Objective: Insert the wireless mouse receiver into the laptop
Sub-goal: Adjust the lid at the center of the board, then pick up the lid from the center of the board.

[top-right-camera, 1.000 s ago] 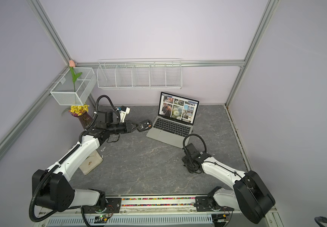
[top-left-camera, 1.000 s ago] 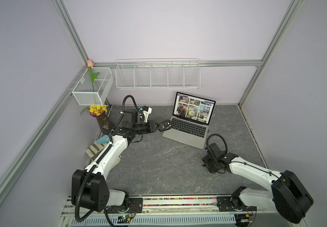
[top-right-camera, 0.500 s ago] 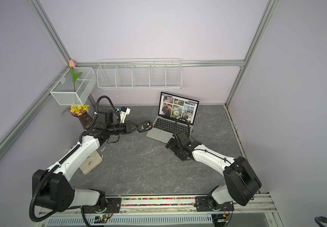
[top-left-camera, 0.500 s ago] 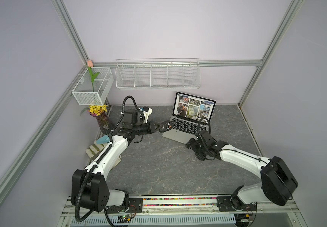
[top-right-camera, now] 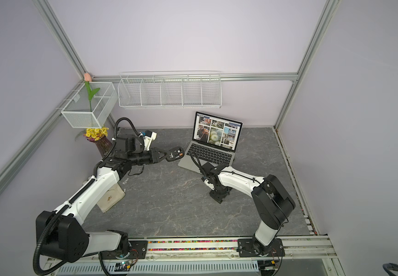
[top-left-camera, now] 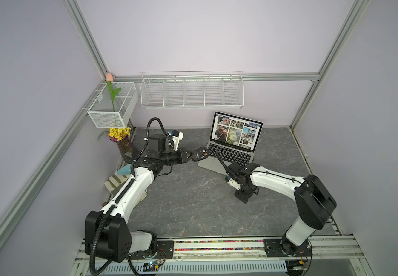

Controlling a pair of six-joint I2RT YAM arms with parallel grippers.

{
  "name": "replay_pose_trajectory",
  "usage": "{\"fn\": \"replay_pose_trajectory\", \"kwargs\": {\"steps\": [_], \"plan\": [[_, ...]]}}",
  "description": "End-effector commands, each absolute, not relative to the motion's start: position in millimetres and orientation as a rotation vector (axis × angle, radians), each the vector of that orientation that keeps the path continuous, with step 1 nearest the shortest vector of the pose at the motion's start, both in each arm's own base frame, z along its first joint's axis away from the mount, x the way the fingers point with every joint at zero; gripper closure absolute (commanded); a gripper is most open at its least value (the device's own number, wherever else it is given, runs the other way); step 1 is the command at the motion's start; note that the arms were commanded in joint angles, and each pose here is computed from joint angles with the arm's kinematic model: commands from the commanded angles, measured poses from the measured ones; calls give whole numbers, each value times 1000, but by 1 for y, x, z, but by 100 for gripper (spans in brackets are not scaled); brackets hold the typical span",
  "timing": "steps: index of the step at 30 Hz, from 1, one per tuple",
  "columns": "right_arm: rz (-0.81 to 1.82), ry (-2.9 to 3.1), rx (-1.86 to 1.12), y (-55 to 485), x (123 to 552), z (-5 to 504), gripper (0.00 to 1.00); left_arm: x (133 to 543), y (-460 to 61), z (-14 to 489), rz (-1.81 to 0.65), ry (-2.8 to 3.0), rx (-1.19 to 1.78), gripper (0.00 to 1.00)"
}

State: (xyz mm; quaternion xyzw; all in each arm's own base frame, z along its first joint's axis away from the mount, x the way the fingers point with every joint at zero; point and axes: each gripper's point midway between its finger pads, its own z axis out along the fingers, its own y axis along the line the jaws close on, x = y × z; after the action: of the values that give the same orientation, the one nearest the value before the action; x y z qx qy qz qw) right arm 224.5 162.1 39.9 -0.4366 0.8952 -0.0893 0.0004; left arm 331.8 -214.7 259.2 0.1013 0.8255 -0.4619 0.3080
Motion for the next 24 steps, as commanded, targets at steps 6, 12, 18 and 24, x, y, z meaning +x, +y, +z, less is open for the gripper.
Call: {"fn": "replay_pose_trajectory", "kwargs": {"steps": [6, 12, 18, 24], "plan": [[-316, 2691, -1501, 161, 234, 26, 58, 331, -208, 265, -1187, 2161, 257, 100], [-296, 2645, -1471, 170, 243, 19, 65, 331, -208, 266, -1191, 2161, 251, 100], [-351, 2637, -1473, 166, 248, 9, 71, 330, -208, 266, -1189, 2160, 254, 100], [-400, 2664, -1464, 156, 244, 9, 72, 328, -207, 269, -1181, 2155, 254, 100]]}}
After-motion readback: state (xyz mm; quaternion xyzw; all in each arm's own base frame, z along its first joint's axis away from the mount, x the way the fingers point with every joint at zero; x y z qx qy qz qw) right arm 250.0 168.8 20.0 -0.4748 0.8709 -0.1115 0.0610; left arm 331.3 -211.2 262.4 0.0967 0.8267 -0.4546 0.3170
